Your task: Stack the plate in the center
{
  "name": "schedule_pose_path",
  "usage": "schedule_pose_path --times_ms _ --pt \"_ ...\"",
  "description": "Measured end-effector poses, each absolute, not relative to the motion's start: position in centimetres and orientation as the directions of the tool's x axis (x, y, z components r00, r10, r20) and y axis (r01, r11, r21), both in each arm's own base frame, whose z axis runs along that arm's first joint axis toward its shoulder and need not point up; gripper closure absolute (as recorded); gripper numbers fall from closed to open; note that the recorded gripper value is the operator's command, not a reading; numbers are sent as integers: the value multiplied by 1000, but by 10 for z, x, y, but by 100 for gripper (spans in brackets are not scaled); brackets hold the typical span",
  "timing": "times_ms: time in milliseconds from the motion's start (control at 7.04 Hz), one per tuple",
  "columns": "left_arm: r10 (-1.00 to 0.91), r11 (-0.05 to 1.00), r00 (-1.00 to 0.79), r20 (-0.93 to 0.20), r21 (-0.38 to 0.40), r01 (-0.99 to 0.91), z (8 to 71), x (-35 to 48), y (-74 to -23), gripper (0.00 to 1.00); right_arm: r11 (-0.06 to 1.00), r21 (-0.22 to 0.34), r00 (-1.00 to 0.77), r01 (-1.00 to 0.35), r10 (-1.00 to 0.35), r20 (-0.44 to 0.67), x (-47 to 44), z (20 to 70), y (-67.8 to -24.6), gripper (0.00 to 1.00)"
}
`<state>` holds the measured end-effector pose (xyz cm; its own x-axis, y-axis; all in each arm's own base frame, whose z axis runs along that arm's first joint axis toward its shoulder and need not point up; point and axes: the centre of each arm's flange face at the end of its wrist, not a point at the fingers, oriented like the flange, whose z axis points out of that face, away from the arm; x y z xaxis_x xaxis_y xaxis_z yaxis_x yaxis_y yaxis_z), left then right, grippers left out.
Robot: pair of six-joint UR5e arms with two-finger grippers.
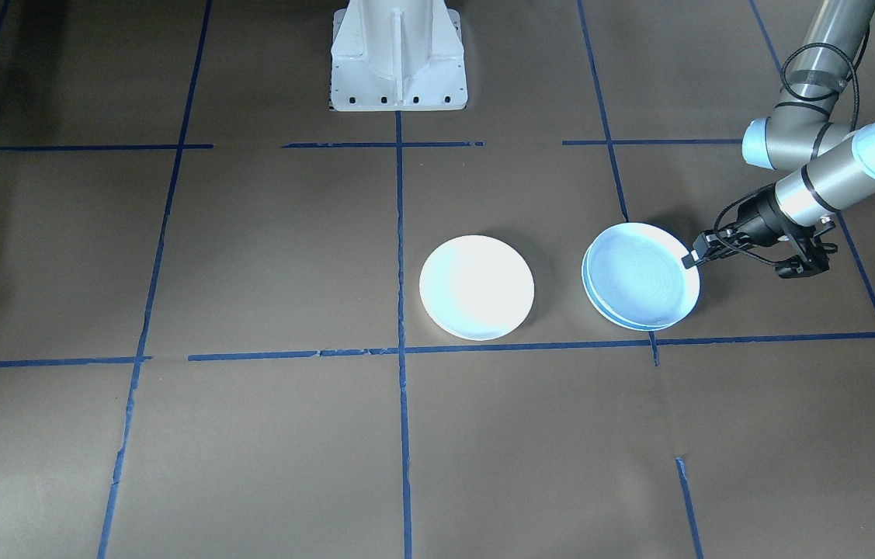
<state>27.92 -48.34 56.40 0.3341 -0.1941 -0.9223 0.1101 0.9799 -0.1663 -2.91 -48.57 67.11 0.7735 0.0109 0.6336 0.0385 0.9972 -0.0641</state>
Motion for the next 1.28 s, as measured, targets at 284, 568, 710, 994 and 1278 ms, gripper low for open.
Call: schedule_pose_path --times_ms 284,568,710,994,1278 --pt "-194 980 333 -923 -166 111 563 279 -485 87 997 -64 774 38 11 634 -29 671 -486 0" --pt "-194 980 333 -923 -166 112 563 279 -485 72 997 -64 774 38 11 634 -29 671 -486 0" --pt "-194 980 333 -923 -166 113 563 278 -486 65 997 -64 774 38 11 634 -29 671 -486 0" --pt "-195 979 332 -923 -165 116 564 276 -486 57 997 -64 774 38 11 634 -29 671 -486 0" --pt "-201 978 325 -924 -171 119 560 269 -491 56 997 -64 774 38 11 634 -29 671 -486 0"
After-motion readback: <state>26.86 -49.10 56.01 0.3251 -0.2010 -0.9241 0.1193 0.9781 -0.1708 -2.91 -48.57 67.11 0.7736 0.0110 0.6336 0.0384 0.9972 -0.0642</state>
